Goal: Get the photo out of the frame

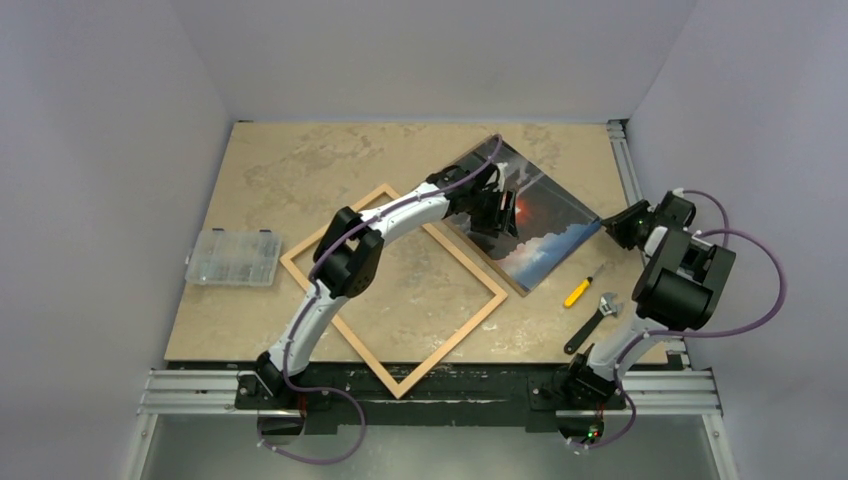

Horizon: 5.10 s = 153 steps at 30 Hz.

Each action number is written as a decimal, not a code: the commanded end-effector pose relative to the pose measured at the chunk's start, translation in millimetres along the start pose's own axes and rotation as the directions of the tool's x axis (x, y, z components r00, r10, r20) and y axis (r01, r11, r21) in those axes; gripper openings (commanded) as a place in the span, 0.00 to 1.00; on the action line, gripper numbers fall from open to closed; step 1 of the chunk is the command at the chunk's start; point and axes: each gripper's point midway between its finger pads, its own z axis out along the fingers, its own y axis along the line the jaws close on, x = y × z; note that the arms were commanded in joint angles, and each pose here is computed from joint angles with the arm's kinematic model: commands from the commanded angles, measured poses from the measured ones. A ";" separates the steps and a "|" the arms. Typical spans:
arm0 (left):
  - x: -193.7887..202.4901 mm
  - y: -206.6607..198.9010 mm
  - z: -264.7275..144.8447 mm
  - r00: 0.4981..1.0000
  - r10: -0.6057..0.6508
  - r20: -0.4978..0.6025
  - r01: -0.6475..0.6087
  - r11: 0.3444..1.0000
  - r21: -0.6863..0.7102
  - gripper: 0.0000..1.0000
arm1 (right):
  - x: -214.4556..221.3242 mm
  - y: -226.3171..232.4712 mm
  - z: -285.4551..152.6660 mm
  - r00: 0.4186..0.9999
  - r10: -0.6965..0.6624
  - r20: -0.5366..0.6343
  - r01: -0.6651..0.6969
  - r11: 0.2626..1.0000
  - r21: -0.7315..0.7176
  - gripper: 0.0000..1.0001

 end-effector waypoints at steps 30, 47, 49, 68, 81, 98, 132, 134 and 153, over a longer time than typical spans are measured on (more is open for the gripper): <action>-2.2 14.1 10.6 1.000 -0.004 0.000 0.004 1.000 -0.021 0.56 | -23.3 16.4 24.1 0.997 0.065 0.039 -0.057 0.982 -0.182 0.07; 0.0 16.5 15.9 1.000 -0.016 -0.008 0.016 1.000 -0.016 0.56 | -15.2 11.5 16.2 0.998 0.058 0.011 -0.056 0.989 -0.137 0.00; -0.4 14.7 15.0 1.000 -0.019 -0.009 0.019 1.000 -0.012 0.57 | -20.8 10.4 10.1 0.999 0.045 0.023 -0.043 0.994 -0.100 0.00; -21.8 -42.1 -25.2 0.998 -0.051 0.032 0.046 0.989 0.137 0.63 | -49.2 33.7 -43.8 0.980 -0.188 0.070 0.175 0.971 0.163 0.00; -42.3 -92.9 -90.3 0.995 -0.031 0.091 0.008 0.970 0.242 0.65 | -46.8 42.1 -48.9 0.955 -0.294 0.034 0.275 0.924 0.265 0.00; -12.0 -125.2 -202.6 0.985 0.024 0.173 -0.075 0.953 0.294 0.65 | -66.3 53.2 -106.0 0.907 -0.420 0.024 0.369 0.823 0.432 0.00; 15.8 -108.9 -310.9 0.952 0.126 0.278 -0.197 0.950 0.244 0.65 | -140.6 274.8 -373.6 0.654 -0.470 0.593 0.535 0.842 0.076 0.00; 14.9 -99.7 -315.5 0.947 0.134 0.293 -0.201 0.956 0.214 0.65 | -137.1 301.5 -384.5 0.646 -0.445 0.621 0.572 0.820 -0.007 0.00; 2.7 -24.6 -334.2 0.905 0.145 0.400 -0.138 0.989 -0.047 0.65 | -55.3 496.7 -335.1 0.946 -0.049 0.322 0.308 0.456 -0.835 0.00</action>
